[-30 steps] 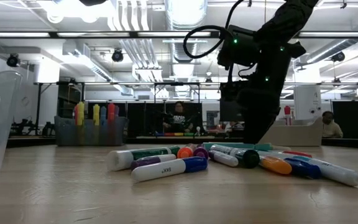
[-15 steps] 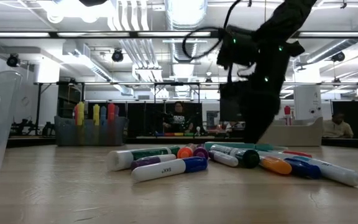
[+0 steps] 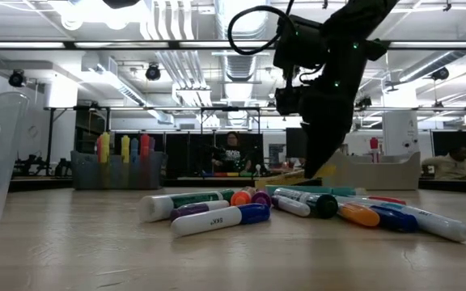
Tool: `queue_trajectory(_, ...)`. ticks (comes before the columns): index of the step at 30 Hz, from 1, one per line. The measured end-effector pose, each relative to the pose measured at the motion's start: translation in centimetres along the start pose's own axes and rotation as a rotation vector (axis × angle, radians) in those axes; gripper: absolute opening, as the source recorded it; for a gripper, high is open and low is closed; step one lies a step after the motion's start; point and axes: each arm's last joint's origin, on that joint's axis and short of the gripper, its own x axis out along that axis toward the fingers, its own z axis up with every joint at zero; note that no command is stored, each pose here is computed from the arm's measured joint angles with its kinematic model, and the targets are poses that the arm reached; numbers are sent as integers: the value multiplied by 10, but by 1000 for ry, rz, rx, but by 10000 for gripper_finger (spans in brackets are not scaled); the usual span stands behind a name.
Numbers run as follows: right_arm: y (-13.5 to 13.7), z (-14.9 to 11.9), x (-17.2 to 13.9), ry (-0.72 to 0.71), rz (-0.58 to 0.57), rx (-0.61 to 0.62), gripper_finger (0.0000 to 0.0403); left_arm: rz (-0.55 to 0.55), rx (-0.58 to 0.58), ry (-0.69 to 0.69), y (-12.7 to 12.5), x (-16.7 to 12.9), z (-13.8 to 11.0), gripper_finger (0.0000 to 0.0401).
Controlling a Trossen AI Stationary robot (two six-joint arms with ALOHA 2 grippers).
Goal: Pick & Place Markers
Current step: Put the yellow highlighter pen into the black bin, then put the light blue highlighter pen into the black bin
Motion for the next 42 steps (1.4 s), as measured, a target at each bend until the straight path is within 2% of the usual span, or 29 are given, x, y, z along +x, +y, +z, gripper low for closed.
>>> queue_trajectory(3,0,0,-1,14,7,4,97,0,0,0,0,0,0,119)
queue_trajectory(14,4,5,-7,10,17,4,53,1,2,9,0,0,-1,119)
queue_trajectory(17,5,7,-7,7,35,5,68,1,3,11,0,0,-1,119)
queue_trajectory(21,9,7,-8,8,88,8,112,1,3,12,0,0,-1,119)
queue_trajectory(25,9,4,-6,22,88,14,156,1,5,12,0,0,-1,119)
queue_trajectory(28,8,1,-2,33,83,17,175,2,6,15,0,0,-1,119)
queue_trajectory(38,8,0,4,10,93,21,185,5,6,27,1,0,-3,119)
queue_trajectory(42,9,-2,15,33,85,18,185,5,6,27,1,0,-3,119)
